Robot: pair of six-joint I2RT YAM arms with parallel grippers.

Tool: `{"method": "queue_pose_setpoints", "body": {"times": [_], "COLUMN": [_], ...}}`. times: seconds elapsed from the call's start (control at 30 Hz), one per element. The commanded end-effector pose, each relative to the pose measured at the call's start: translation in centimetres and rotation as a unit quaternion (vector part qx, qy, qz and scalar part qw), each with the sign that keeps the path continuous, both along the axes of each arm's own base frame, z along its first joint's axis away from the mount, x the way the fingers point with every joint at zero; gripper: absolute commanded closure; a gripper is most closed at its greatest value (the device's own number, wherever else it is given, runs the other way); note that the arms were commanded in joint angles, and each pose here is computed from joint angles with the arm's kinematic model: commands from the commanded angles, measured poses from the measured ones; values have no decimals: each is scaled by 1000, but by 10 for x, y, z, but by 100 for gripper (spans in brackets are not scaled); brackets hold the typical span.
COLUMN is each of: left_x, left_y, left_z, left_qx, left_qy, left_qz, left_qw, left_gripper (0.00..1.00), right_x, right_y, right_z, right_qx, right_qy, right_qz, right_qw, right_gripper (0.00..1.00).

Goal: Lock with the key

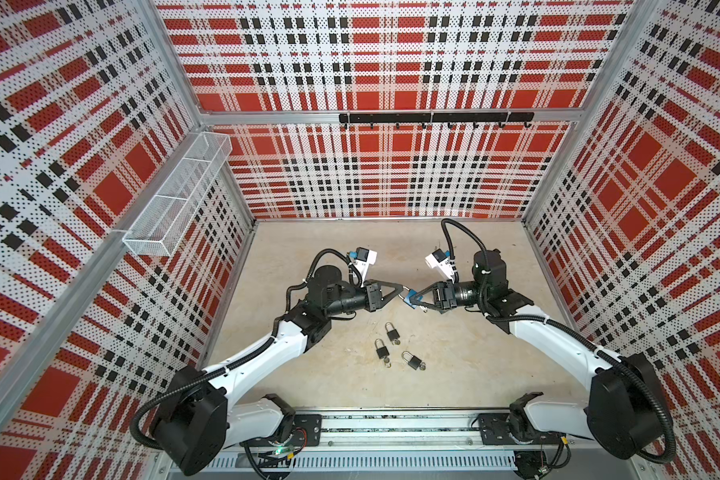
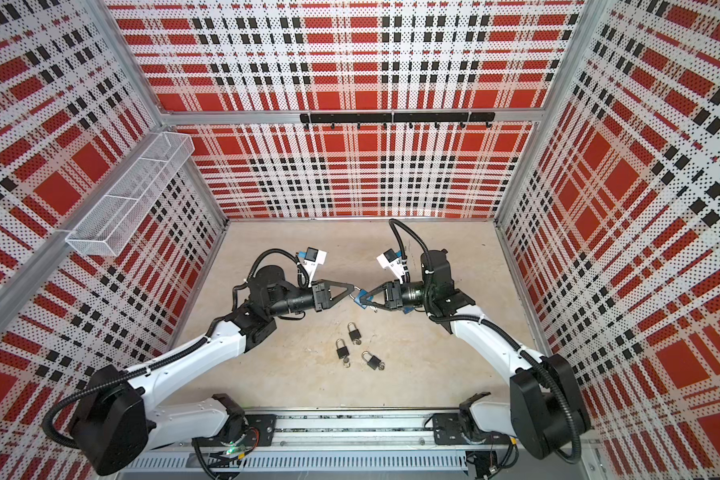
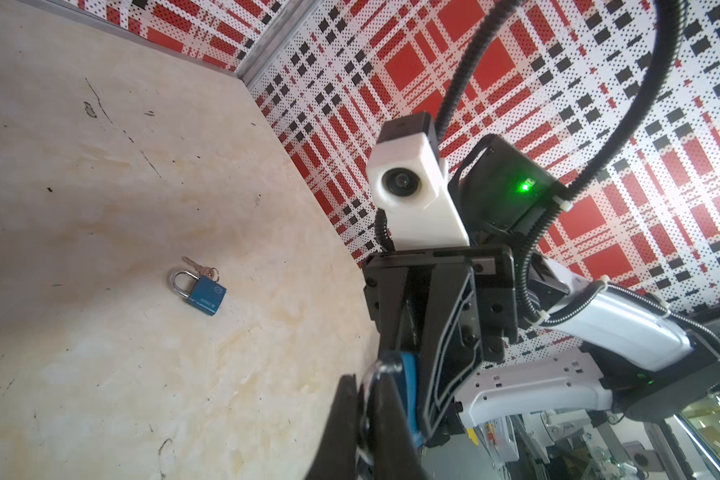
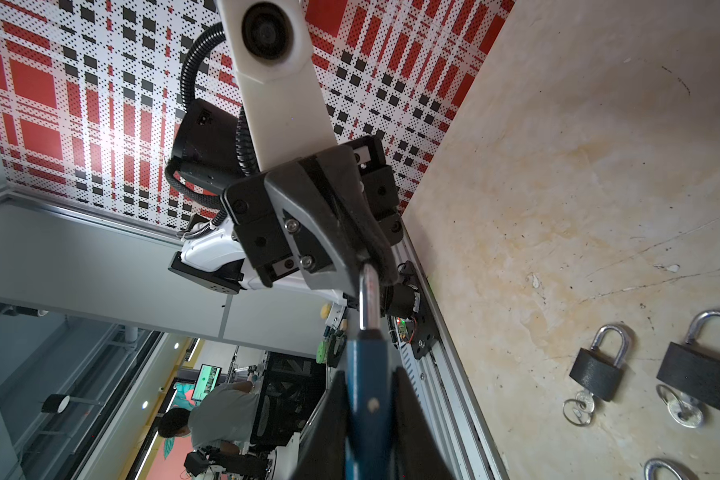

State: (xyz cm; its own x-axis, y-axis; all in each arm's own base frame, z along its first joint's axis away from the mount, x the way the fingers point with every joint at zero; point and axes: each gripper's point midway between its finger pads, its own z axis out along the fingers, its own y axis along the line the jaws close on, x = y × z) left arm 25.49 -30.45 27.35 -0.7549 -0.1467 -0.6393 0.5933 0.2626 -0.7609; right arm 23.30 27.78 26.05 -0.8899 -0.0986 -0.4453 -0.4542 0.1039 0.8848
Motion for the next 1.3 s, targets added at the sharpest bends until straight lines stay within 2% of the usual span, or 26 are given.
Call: {"method": "queue_pose_setpoints", "body": {"times": [0.0,0.1,0.3,0.5,0.6,0.77,1.0,1.03,1.1,1.17,1.27], "left_x": [-40,-38,-39,-39,-40,-38,-28,-26,-20,-14,-3], "left_y": [-17,-16,-16,-15,-15,-14,-10,-8,-4,2,14], "left_z": [18,26,29,34,34,33,27,26,27,30,32], "left_qx": [-15,-20,-23,-28,-29,-29,-25,-25,-27,-30,-32], "left_qy": [6,1,3,0,0,0,3,4,2,-1,-7], "left_qz": [-118,-120,-124,-121,-123,-120,-95,-88,-72,-52,-16], "left_qw": [993,993,992,992,992,992,995,996,997,998,999], "left_gripper": [97,89,86,80,83,100,100,100,100,100,100], "right_x": [19,17,17,16,16,16,18,18,19,17,14], "right_y": [5,3,3,5,5,6,6,6,5,4,2], "right_z": [30,27,24,24,24,22,17,17,16,15,14], "right_qx": [6,-4,-11,-13,-14,-15,-21,-22,-21,-20,-19], "right_qy": [-103,-107,-107,-109,-109,-107,-102,-102,-102,-102,-102], "right_qz": [-43,-48,-48,-45,-45,-44,-48,-48,-51,-52,-56], "right_qw": [994,993,993,993,993,993,993,993,993,993,993], "right_gripper": [100,100,100,100,100,100,100,98,79,71,67]}}
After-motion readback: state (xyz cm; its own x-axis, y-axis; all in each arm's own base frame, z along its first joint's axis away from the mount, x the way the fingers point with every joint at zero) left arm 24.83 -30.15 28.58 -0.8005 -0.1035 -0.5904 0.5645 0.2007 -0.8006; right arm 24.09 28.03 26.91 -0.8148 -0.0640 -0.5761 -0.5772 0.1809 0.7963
